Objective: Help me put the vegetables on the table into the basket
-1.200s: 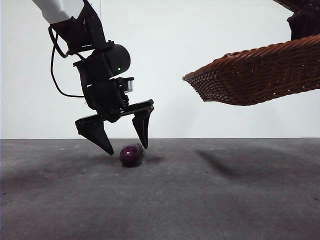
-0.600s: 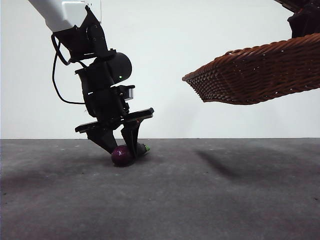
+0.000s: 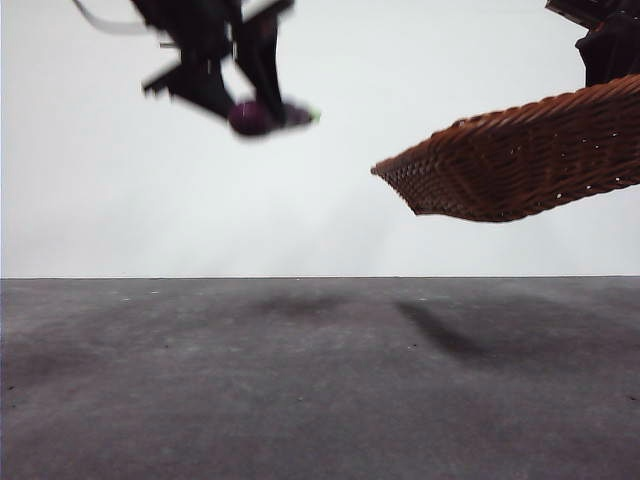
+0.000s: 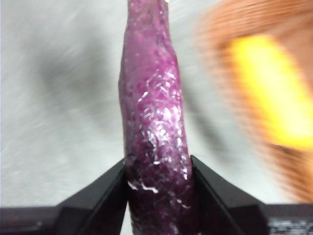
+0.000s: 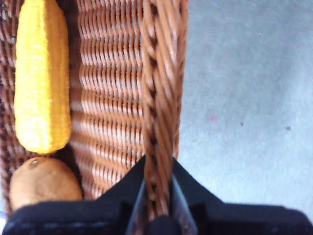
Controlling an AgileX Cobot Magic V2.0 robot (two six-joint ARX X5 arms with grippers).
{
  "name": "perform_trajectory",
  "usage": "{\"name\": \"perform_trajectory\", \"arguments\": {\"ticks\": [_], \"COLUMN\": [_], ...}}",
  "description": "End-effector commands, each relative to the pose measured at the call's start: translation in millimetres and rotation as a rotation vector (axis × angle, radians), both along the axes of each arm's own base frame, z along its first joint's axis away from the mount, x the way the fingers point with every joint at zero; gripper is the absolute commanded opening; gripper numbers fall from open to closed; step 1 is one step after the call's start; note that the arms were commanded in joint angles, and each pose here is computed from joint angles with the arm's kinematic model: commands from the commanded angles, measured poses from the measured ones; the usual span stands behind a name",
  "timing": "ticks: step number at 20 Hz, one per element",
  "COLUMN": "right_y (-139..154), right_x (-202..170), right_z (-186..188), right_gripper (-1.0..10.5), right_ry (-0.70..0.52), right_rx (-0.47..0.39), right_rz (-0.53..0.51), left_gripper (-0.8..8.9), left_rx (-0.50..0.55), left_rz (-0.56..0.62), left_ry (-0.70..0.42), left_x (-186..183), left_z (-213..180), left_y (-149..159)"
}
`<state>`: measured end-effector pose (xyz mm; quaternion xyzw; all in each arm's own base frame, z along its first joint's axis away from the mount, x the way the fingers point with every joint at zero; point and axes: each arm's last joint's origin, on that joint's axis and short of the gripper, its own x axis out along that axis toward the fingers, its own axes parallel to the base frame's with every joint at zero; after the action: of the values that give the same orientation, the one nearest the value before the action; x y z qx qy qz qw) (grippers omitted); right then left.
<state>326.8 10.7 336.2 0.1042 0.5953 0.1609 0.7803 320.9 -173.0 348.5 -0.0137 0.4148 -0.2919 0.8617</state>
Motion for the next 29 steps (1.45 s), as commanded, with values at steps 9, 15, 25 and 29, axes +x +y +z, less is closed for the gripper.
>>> {"name": "perform_trajectory", "arguments": {"ticks": [9,15,25,29], "right_y": [93,130,132,109], "right_x": [-12,-24,-22,-11], "right_z": [1,1,2,0], "right_gripper": [-0.1,-0.1,-0.1,-0.1], "right_ry": [-0.003,-0.02,-0.043,-0.038], "right_rx": [0.037,-0.008,-0.018,-0.015], "right_rz": [0.2,0.243,0.228,0.166], "left_gripper": [-0.12,0.5,5.62,5.62], "left_rx": [0.088,-0.003,-0.087,-0.125], "left_rz": [-0.176,-0.208,-0.16,-0.154], "left_ry": [0.205,0.227,0.152,0.055], "left_x": [-47,-45,-40,-55], "left_z": [-8,-7,4,35], "left_y": [-31,-36,-38,-15]}}
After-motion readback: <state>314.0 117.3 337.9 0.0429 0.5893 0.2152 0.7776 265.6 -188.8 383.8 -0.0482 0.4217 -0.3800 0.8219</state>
